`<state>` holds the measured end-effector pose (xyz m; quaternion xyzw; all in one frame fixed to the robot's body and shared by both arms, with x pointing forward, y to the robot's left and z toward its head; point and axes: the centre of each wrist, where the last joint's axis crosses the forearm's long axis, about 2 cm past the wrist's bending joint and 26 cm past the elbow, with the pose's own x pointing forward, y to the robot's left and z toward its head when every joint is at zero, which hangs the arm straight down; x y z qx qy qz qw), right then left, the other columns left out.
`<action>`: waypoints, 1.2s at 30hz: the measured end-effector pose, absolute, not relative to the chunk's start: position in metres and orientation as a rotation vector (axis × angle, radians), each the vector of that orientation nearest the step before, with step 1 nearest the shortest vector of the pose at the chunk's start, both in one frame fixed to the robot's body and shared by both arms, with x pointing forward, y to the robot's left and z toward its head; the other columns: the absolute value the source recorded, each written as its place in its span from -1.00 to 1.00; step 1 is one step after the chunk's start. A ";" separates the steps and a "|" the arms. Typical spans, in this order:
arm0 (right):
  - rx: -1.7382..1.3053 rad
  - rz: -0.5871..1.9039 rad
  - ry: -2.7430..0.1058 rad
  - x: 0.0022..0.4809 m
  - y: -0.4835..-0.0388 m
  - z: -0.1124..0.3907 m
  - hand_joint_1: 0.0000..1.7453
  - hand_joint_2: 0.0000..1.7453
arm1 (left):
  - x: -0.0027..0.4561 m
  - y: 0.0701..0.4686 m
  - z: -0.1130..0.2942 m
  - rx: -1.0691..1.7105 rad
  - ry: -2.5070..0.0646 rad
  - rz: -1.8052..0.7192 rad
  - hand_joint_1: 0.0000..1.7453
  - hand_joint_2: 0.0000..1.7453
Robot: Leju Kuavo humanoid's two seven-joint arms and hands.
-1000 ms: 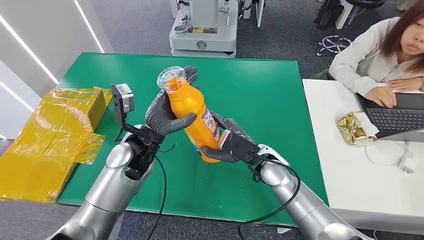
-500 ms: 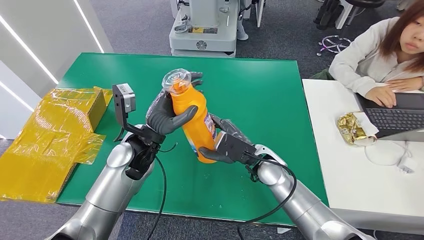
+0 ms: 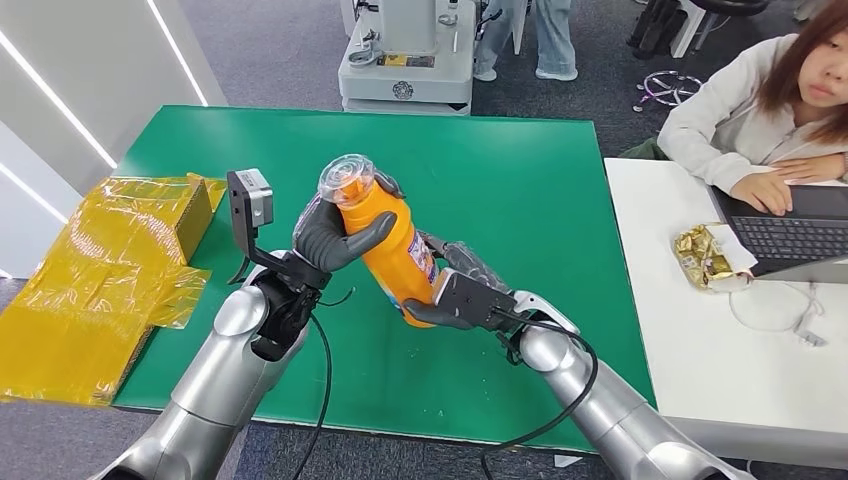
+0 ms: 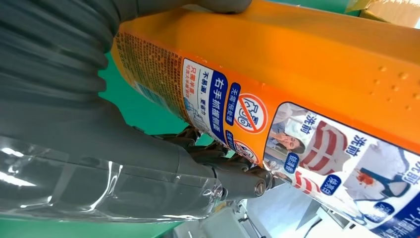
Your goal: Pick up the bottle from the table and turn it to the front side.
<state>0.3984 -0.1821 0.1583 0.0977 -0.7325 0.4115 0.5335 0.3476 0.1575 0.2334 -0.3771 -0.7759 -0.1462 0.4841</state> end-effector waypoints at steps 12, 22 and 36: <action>0.234 0.936 -1.749 0.400 -0.186 0.160 -1.00 1.00 | 0.349 0.158 0.233 -0.779 -1.945 -0.441 1.00 1.00; 0.191 0.868 -1.777 0.391 -0.225 0.146 -1.00 1.00 | 0.400 0.192 0.262 0.439 -2.246 -0.929 1.00 1.00; 0.162 0.847 -1.885 0.366 -0.249 0.145 -1.00 1.00 | 0.418 0.221 0.255 1.139 -2.104 -1.235 1.00 1.00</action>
